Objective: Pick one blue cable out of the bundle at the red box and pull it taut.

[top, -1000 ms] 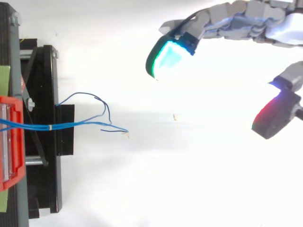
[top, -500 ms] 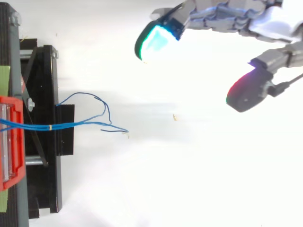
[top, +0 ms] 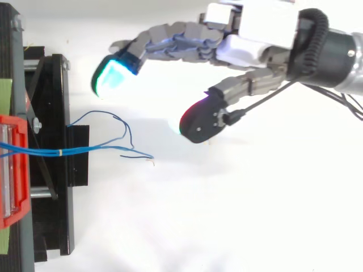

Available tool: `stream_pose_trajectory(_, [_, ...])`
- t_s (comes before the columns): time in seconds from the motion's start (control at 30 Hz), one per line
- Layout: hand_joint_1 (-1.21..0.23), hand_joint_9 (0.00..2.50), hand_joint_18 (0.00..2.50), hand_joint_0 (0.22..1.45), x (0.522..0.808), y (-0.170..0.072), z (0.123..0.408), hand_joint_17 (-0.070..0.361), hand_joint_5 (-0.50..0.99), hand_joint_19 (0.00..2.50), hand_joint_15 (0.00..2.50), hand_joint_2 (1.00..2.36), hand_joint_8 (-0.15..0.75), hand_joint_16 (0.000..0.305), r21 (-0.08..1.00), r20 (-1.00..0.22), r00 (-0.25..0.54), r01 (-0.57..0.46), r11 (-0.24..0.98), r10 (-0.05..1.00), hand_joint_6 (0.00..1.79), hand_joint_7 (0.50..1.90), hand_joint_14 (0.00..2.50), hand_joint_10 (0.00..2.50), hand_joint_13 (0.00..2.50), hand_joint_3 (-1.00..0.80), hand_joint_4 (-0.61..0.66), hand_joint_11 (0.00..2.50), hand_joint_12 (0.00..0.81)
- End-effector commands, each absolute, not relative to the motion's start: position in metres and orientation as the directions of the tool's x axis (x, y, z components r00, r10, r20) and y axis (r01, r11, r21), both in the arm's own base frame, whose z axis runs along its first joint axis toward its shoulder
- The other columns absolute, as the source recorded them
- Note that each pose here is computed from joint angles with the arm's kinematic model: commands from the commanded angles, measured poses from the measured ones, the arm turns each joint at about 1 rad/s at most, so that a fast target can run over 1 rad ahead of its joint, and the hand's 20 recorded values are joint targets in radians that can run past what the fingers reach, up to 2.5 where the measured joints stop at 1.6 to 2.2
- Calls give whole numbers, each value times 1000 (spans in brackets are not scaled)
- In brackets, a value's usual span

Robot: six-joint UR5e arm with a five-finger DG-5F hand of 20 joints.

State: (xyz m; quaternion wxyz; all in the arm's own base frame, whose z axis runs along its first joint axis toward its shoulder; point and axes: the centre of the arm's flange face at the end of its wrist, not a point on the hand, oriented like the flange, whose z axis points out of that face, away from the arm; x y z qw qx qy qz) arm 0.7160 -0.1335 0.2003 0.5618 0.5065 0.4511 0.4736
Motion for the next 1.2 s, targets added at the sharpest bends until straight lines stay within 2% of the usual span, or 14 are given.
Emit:
stream_pose_trajectory(0.0, [-657,224,0,405,730,-131,185,155,-187,47,106,1000,303,69,997,-5,123,-78,15,992,502,739,4,1,119,-500,351,0,391])
stream_pose_trajectory(0.4, [-681,244,0,436,751,-122,165,148,-175,59,111,1000,294,66,988,18,109,-154,-1,994,502,766,4,0,131,-500,359,10,376])
stream_pose_trajectory(0.63, [-723,286,0,474,772,-112,168,142,-161,23,88,1000,292,63,987,13,76,-158,-1,997,502,796,3,0,168,-500,367,0,366])
stream_pose_trajectory(1.17, [-731,297,0,500,775,-108,163,137,-152,43,92,1000,285,61,984,16,68,-176,-4,998,502,816,3,0,182,-500,368,0,355])
